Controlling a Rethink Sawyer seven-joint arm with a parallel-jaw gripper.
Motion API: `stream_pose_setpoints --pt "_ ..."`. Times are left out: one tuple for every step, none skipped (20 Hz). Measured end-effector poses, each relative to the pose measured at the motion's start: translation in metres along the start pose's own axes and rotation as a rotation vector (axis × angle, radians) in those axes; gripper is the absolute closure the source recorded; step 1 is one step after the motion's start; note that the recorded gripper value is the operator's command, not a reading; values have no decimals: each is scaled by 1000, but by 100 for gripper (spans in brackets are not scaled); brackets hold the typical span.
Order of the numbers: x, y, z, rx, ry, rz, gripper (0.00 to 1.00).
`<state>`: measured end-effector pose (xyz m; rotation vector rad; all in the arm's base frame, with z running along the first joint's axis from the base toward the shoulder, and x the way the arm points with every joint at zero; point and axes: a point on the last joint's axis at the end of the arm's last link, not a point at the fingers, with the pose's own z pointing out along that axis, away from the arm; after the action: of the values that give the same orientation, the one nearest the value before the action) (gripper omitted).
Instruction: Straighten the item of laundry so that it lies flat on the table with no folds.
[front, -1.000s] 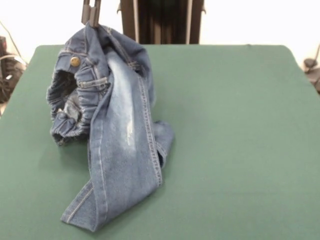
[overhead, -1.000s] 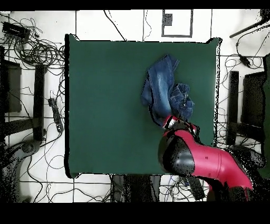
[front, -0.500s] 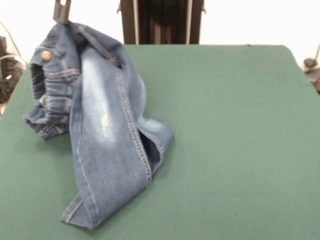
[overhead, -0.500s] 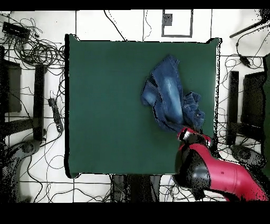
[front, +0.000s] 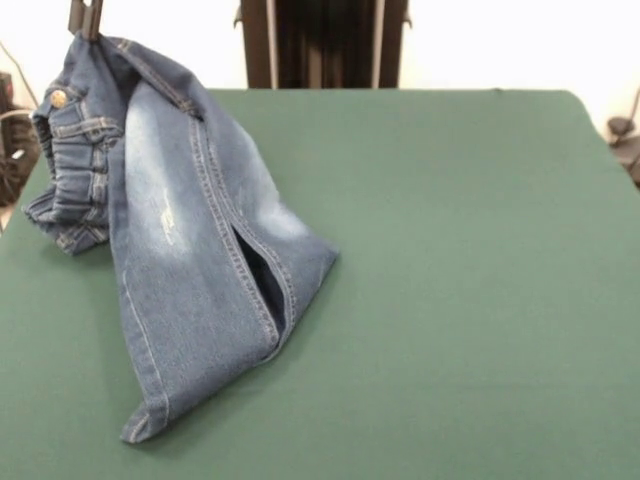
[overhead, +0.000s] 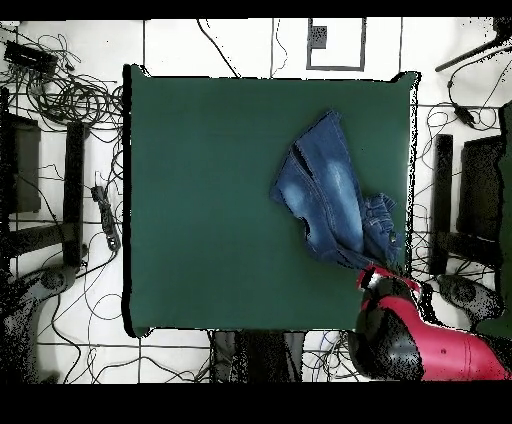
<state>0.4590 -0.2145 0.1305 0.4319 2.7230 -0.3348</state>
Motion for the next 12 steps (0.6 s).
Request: stream_pose_setpoints --pt "1 1 0 0 0 -12 100" --pt "3 2 0 -1 -1 -27 100" --pt "3 2 0 -2 -1 -33 100" --pt "4 3 0 -3 -2 -38 100" --pt "4 3 0 -3 -2 -42 100" --pt "4 3 0 -4 -2 -45 100" --pt "5 3 0 -4 -2 -51 100" --pt "6 3 0 -4 -1 -56 100" --pt "7 3 0 -4 -1 -59 100" --pt "7 3 0 -5 -1 -62 100" --pt "8 3 0 -6 -1 -66 100" --pt "8 4 0 -7 -1 -68 100"
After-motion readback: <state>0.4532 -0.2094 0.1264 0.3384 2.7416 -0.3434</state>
